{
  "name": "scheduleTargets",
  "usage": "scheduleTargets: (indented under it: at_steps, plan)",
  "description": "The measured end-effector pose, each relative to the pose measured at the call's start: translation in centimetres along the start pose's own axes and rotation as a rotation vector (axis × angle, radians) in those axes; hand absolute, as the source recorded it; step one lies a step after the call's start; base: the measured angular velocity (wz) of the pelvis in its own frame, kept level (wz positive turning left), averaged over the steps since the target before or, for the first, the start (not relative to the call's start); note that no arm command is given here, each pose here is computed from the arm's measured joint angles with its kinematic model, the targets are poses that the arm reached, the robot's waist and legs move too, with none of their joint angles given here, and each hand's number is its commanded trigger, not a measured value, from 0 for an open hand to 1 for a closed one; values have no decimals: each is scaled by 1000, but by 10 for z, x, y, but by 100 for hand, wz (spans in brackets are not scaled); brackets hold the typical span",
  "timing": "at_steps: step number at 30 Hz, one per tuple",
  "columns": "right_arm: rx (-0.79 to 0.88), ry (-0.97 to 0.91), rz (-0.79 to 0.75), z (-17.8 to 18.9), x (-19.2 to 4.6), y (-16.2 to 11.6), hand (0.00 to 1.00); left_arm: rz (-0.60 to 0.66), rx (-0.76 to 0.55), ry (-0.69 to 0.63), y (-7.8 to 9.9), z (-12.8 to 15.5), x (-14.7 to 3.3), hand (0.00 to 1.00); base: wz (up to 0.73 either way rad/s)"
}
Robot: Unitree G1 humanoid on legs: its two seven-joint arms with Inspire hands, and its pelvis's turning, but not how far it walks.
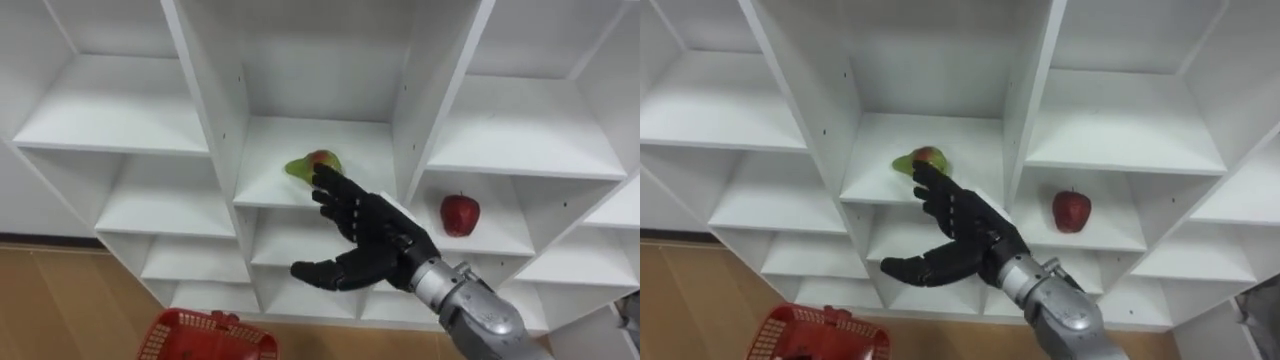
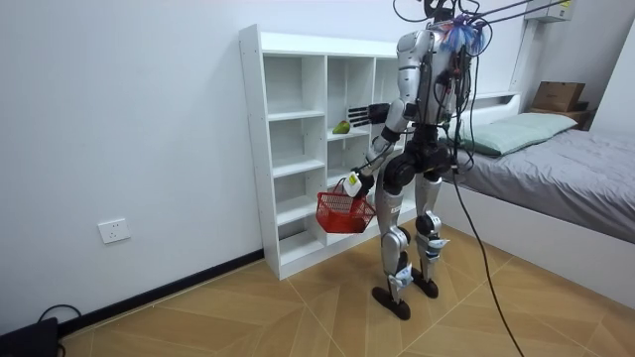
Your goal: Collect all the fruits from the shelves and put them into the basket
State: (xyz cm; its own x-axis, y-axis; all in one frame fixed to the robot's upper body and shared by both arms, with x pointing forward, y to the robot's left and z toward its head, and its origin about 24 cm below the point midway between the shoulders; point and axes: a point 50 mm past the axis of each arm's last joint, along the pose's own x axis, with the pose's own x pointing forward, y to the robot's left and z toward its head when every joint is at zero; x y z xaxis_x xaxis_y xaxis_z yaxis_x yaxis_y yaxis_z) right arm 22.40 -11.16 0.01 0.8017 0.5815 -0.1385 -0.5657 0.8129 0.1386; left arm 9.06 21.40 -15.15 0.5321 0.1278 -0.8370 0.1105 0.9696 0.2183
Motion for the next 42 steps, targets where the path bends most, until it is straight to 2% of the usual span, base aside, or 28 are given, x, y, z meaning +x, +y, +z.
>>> scheduleTargets:
  at_steps: [11,20,30,34,42]
  plan:
    - [-198,-60,-64,29,7,-13,0,2,74,0,1,-1,0,100,0]
    - [-222,-163,-199,54,4,-28,0,34,78,-15,5,2,0,100,4]
    - [-287,-231,-270,80,11,-44,0,34,85,-67,9,13,-2,100,4]
    - [-292,-236,-303,84,16,-50,0,16,89,-84,10,17,-3,100,12]
    - [-303,-182,-397,87,39,-76,0,39,135,-124,23,33,1,100,21]
